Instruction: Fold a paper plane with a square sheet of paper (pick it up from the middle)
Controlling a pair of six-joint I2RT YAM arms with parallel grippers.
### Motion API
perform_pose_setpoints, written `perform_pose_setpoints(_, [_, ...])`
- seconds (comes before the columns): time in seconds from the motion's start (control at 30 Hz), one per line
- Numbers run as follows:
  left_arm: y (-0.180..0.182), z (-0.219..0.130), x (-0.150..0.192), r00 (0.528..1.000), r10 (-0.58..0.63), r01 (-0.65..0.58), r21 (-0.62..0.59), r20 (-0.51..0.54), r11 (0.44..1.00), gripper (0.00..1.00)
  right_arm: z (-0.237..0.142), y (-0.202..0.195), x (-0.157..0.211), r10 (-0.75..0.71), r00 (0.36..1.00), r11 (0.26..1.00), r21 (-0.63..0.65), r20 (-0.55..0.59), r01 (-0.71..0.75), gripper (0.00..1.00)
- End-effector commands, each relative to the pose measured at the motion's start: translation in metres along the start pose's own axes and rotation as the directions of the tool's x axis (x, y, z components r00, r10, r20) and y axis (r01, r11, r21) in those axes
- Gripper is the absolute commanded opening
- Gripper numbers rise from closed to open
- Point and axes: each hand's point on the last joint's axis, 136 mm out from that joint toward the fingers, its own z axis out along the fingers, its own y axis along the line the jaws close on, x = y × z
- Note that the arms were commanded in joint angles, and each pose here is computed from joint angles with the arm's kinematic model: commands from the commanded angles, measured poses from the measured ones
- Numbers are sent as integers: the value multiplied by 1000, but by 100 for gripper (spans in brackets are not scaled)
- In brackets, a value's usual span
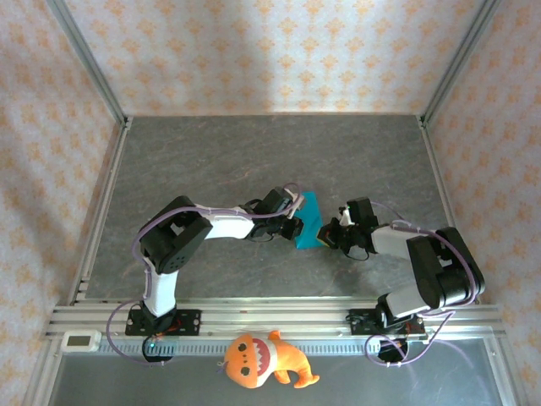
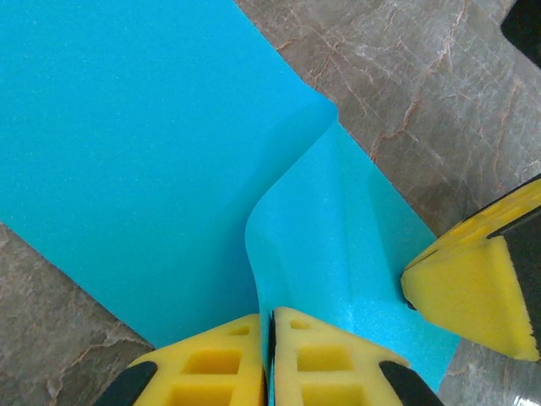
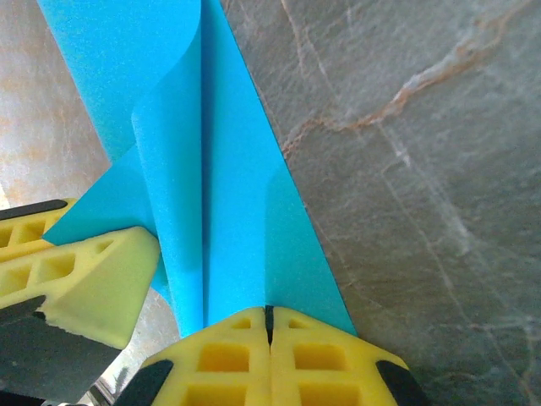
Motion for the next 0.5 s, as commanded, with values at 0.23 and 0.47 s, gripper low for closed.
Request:
perform_pose_setpoints(0.23, [16, 9, 13, 999, -16, 15, -43, -40, 999, 11, 3, -34, 5, 38, 999, 989, 140, 4, -38, 0])
perform_pose_setpoints(0.47, [11, -1, 5, 1000, -22, 22, -37, -8, 999, 10, 2, -33, 4, 38, 999, 989, 143, 10, -39, 0])
